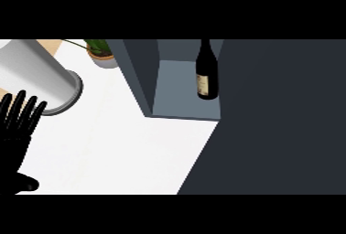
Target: Pick up the wine, place it into the cabinet and close the cabinet
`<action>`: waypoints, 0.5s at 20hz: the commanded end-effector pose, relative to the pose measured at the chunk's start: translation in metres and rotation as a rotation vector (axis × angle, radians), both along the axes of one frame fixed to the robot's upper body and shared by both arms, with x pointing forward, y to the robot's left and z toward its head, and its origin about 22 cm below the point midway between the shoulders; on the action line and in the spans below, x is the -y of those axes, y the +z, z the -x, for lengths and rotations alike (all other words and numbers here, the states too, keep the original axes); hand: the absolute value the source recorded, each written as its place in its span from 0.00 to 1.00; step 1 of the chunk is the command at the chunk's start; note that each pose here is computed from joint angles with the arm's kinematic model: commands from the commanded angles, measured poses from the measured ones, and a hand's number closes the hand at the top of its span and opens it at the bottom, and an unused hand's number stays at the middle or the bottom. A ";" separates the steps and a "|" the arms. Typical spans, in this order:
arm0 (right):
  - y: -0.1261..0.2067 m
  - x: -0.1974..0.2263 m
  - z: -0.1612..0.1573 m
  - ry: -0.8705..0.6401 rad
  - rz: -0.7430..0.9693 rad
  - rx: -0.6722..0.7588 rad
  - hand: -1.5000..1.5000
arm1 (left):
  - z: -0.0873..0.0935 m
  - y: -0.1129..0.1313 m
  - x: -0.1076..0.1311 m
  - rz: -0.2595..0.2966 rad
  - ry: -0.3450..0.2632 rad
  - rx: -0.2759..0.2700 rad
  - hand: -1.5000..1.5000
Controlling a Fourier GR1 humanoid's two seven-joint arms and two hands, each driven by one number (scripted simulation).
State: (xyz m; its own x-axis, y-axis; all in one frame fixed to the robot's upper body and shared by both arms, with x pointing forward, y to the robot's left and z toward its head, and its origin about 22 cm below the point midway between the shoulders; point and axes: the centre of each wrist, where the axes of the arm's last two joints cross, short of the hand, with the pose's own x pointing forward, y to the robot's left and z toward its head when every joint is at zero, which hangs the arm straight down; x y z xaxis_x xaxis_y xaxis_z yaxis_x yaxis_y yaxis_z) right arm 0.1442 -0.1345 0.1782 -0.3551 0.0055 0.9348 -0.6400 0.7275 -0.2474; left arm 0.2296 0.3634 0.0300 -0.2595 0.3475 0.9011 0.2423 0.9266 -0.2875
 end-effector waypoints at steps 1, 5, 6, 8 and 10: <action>0.017 -0.059 -0.008 0.107 -0.060 -0.032 1.00 | 0.004 0.006 -0.015 -0.020 -0.013 -0.022 0.00; 0.039 -0.100 -0.033 0.064 -0.055 -0.020 1.00 | 0.006 0.000 -0.021 0.005 0.022 -0.013 0.00; 0.048 -0.106 -0.040 0.069 -0.046 -0.033 1.00 | 0.000 0.009 -0.019 0.007 0.026 0.003 0.00; 0.067 -0.115 -0.052 0.039 -0.065 -0.031 1.00 | 0.012 0.002 -0.038 -0.007 0.033 -0.013 0.00; 0.065 -0.127 -0.076 0.037 -0.061 -0.052 1.00 | 0.008 0.008 -0.040 0.003 0.040 -0.023 0.00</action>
State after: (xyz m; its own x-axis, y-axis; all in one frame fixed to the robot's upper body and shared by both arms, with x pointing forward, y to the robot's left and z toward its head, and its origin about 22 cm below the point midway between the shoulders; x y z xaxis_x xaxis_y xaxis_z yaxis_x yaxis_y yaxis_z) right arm 0.1958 -0.0337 0.2216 -0.3112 -0.0551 0.9487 -0.6803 0.7100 -0.1819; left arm 0.2242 0.3880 0.0327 -0.2598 0.3409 0.9035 0.2114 0.9330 -0.2912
